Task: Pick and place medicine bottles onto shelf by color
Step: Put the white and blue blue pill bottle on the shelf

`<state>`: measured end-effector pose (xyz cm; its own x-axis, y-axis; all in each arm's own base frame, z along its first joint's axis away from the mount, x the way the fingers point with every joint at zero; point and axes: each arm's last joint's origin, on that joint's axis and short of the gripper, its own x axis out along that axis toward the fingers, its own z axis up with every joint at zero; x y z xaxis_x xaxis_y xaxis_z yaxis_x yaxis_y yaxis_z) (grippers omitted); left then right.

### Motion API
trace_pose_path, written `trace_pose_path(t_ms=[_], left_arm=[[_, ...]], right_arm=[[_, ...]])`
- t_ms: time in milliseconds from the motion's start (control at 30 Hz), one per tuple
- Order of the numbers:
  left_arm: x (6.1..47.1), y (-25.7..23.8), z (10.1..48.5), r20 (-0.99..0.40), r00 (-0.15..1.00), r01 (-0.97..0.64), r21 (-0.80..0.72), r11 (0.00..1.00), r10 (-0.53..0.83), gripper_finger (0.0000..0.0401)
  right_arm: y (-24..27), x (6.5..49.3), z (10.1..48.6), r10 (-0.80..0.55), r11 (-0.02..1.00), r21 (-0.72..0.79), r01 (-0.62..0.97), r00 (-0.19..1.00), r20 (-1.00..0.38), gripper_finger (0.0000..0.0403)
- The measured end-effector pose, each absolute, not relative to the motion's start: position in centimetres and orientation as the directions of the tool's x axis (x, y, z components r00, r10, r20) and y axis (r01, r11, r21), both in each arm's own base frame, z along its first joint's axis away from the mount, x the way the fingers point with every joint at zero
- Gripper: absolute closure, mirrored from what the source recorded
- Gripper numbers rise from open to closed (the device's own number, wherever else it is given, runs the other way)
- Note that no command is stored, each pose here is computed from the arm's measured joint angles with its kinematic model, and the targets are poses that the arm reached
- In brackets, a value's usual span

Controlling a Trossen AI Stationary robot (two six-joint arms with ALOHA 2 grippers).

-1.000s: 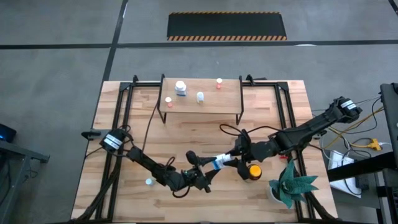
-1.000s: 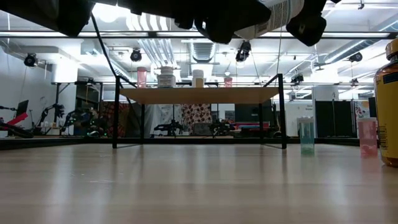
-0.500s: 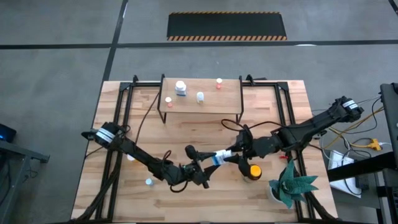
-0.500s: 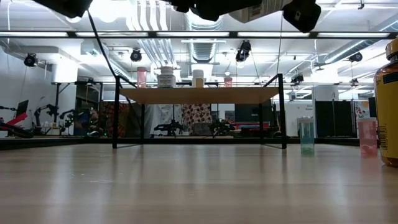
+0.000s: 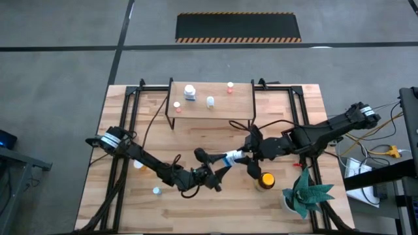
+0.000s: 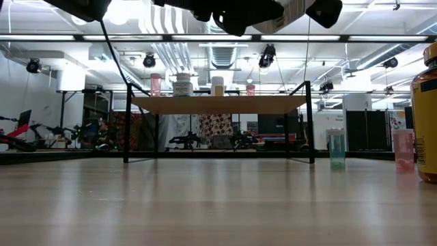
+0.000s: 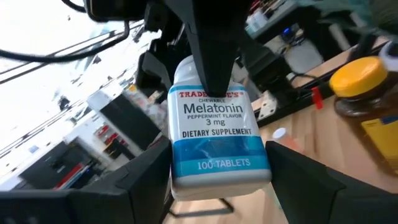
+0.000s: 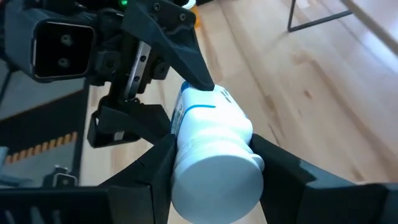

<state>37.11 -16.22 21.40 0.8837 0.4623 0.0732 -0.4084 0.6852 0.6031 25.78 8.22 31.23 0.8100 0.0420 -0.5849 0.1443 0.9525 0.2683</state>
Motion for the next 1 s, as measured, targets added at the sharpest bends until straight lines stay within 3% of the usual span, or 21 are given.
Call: trace_pose_path(t_ms=[133, 433, 733, 1000], left_arm=[[37.2, -15.5, 22.0, 0.074, 0.84, -0.467, 0.601, 0.648, 0.537, 0.0165], [37.1, -15.2, 22.4, 0.082, 0.845, -0.424, 0.706, 0.568, 0.528, 0.0165], [37.1, -15.0, 22.3, 0.077, 0.831, -0.433, 0.711, 0.554, 0.55, 0.0164], [36.8, -14.4, 23.2, 0.076, 0.77, -0.496, 0.696, 0.519, 0.634, 0.0114]], right_arm=[[8.2, 26.2, 31.8, 0.02, 0.964, 0.225, 0.14, 0.809, -0.588, 0.0234], [7.3, 26.2, 33.2, 0.002, 0.978, 0.162, 0.13, 0.775, -0.632, 0.0234], [6.4, 26.1, 33.3, -0.029, 0.982, 0.121, 0.144, 0.751, -0.66, 0.0234], [5.5, 25.7, 33.5, -0.063, 0.982, 0.082, 0.172, 0.699, -0.713, 0.0234]])
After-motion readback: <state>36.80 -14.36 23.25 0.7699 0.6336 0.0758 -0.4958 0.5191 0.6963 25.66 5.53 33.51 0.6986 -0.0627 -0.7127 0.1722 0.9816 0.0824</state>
